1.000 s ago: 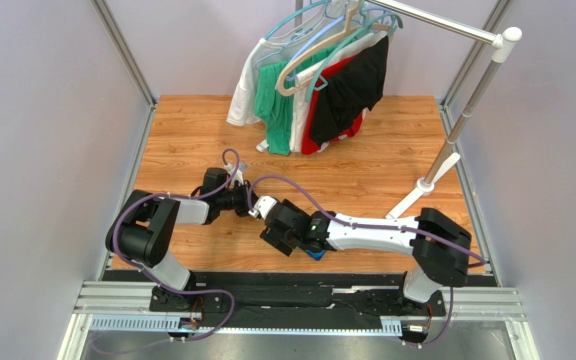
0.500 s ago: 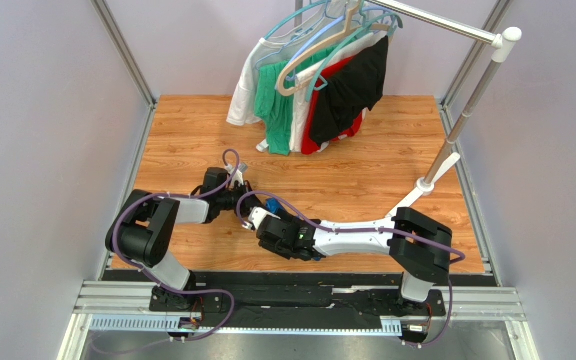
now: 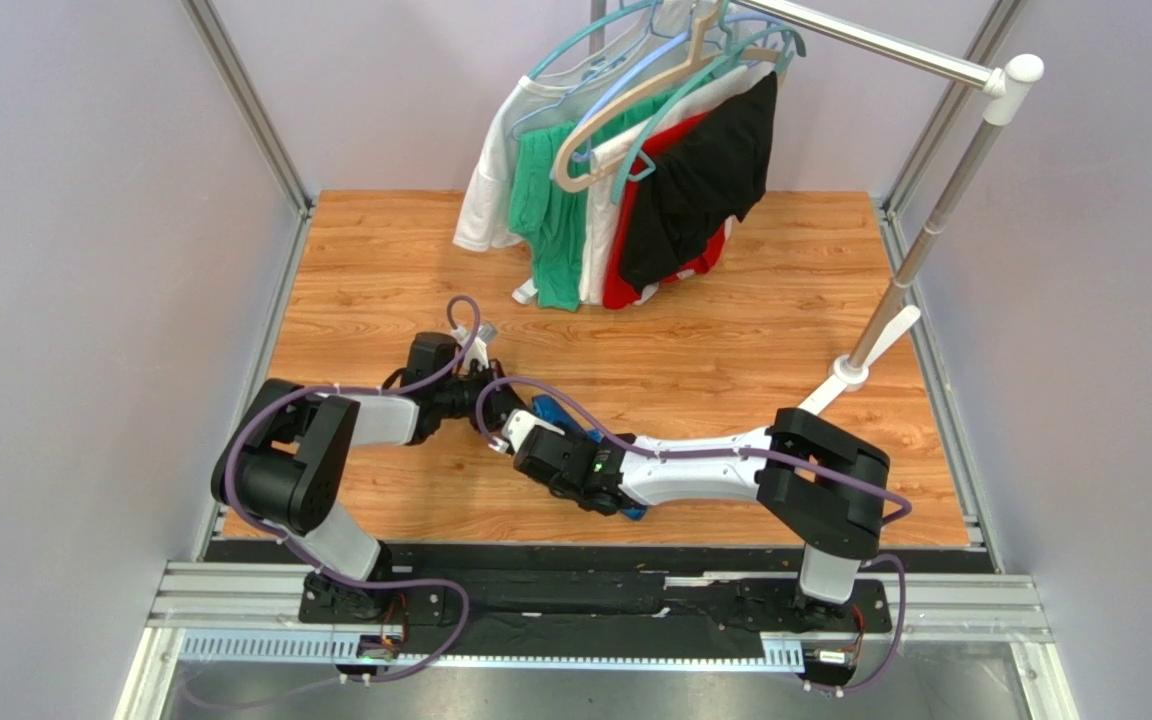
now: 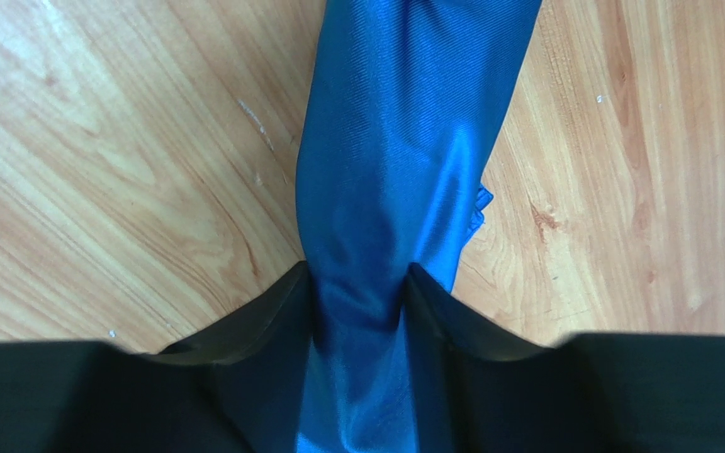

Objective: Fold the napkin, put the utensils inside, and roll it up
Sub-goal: Roll the napkin with the utensil

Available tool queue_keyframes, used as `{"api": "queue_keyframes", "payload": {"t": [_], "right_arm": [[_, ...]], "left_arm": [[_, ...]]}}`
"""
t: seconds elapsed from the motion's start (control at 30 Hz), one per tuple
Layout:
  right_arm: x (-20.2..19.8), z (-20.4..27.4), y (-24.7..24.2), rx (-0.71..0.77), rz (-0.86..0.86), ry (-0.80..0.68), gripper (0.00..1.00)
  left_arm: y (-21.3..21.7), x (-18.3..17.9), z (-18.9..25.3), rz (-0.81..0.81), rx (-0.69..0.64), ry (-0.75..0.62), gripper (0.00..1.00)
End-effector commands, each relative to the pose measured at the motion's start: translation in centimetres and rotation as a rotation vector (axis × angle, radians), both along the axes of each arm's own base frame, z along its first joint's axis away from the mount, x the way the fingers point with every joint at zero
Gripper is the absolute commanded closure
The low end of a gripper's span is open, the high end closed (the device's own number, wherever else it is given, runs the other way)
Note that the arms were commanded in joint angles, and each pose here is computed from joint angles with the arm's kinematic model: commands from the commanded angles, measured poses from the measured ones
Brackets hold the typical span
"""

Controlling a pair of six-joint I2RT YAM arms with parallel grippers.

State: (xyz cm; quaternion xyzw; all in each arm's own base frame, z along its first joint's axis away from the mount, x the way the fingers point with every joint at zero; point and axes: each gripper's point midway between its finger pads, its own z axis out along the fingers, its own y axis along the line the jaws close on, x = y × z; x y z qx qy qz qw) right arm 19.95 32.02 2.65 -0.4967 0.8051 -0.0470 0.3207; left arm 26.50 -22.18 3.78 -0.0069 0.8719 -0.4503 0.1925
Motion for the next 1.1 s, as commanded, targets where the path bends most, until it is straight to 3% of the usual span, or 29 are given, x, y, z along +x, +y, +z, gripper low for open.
{"api": "queue_keyframes", "payload": {"t": [0.0,0.1,0.37,0.7,1.07], "right_arm": [[0.5,-1.1,0.2,0.014,-0.015,0.018,0.62],[0.1,-1.0,0.5,0.043,-0.009,0.055,0.66],[-0.4,0.3,1.0,0.239,-0.045,0.277,0.81],[0.2,1.8,1.3,0.454,-0.067,0.509,0.87],[0.1,2.9,1.4,0.604,-0.064,0.687,0.89]], "left_arm": [[-0.6,0.7,1.5,-0.036,-0.019,-0.061,1.00],[-0.6,0.8,1.8,-0.035,-0.025,-0.069,0.95],[0.9,3.4,4.3,0.079,-0.003,-0.127,0.47],[2.7,3.9,5.4,0.137,0.046,-0.168,0.44],[2.1,3.0,6.0,0.078,0.004,-0.206,0.44]]}}
